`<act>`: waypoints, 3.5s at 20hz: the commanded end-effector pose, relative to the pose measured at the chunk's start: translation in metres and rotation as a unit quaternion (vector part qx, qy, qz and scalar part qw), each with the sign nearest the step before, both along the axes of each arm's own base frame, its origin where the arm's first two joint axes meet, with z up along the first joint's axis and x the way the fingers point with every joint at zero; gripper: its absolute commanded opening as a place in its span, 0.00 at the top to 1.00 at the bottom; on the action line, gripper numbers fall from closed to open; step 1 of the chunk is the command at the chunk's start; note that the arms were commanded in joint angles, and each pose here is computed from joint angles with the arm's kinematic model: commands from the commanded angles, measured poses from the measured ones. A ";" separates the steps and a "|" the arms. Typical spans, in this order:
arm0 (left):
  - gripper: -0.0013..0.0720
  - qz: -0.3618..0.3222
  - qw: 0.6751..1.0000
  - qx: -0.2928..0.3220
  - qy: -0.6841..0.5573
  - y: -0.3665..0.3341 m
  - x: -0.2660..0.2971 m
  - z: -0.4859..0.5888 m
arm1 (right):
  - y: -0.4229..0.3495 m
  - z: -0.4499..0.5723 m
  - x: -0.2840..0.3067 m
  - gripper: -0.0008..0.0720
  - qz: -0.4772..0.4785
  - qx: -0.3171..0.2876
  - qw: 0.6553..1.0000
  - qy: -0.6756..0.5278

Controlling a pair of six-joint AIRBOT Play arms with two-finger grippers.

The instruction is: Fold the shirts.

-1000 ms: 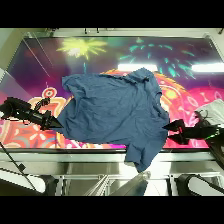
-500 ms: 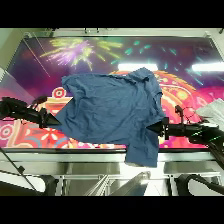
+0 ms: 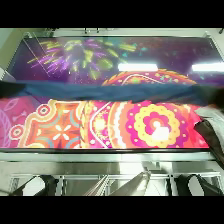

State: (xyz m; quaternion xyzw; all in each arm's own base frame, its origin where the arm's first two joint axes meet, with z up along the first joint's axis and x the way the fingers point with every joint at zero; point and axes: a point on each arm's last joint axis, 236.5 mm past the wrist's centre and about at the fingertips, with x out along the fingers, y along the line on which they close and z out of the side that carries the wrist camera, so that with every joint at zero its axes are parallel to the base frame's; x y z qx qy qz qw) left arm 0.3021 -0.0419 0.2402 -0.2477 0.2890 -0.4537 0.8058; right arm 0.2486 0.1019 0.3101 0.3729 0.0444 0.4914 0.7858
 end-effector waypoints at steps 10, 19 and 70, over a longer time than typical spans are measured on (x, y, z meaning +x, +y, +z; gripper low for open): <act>0.96 0.069 0.885 0.270 -0.373 -0.094 -0.099 0.237 | 0.015 0.207 -0.052 0.96 -0.136 -0.164 0.936 -0.280; 0.95 -0.094 0.990 0.110 -0.003 -0.046 0.036 0.015 | -0.017 -0.028 0.102 0.96 -0.091 -0.169 0.979 0.073; 0.19 0.034 0.809 0.044 0.585 0.039 0.033 -0.311 | -0.102 -0.349 0.124 0.50 0.081 -0.139 0.835 0.527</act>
